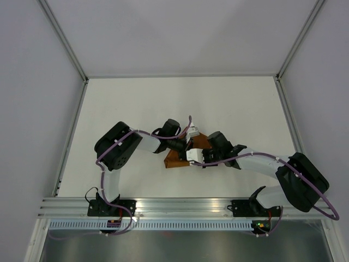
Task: Fold the napkin, place the utensils inside, and roll it up
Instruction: Roll the napkin with the utensil
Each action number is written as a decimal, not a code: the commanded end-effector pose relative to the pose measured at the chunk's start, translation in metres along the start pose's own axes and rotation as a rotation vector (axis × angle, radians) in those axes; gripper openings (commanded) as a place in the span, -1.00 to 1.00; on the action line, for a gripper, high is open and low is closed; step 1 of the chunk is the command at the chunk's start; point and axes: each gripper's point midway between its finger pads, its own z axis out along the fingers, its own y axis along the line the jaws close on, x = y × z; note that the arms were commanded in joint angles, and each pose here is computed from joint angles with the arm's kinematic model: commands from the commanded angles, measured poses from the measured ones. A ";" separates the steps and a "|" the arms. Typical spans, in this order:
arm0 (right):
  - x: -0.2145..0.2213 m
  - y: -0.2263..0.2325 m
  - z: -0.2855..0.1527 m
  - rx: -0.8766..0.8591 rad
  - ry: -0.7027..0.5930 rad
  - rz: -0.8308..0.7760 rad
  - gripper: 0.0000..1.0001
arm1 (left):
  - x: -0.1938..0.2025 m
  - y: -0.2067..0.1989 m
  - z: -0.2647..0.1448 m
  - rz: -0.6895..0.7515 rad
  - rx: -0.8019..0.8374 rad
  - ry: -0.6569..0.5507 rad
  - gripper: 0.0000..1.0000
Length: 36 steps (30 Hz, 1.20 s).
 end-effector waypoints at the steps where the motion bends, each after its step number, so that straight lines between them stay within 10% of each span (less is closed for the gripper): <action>1: 0.005 0.009 0.003 -0.057 0.035 0.013 -0.67 | 0.037 0.012 -0.002 -0.099 -0.073 0.086 -0.71; 6: 0.013 0.021 0.002 -0.126 0.078 0.037 -0.99 | 0.018 0.015 -0.010 -0.061 -0.119 0.043 -0.51; 22: 0.015 0.028 -0.002 -0.403 0.060 0.188 -0.99 | -0.062 0.027 -0.071 0.008 -0.337 -0.222 -0.21; 36: 0.030 0.000 0.013 -0.752 0.122 0.467 -0.99 | -0.135 -0.016 -0.217 0.279 -0.868 -0.772 -0.15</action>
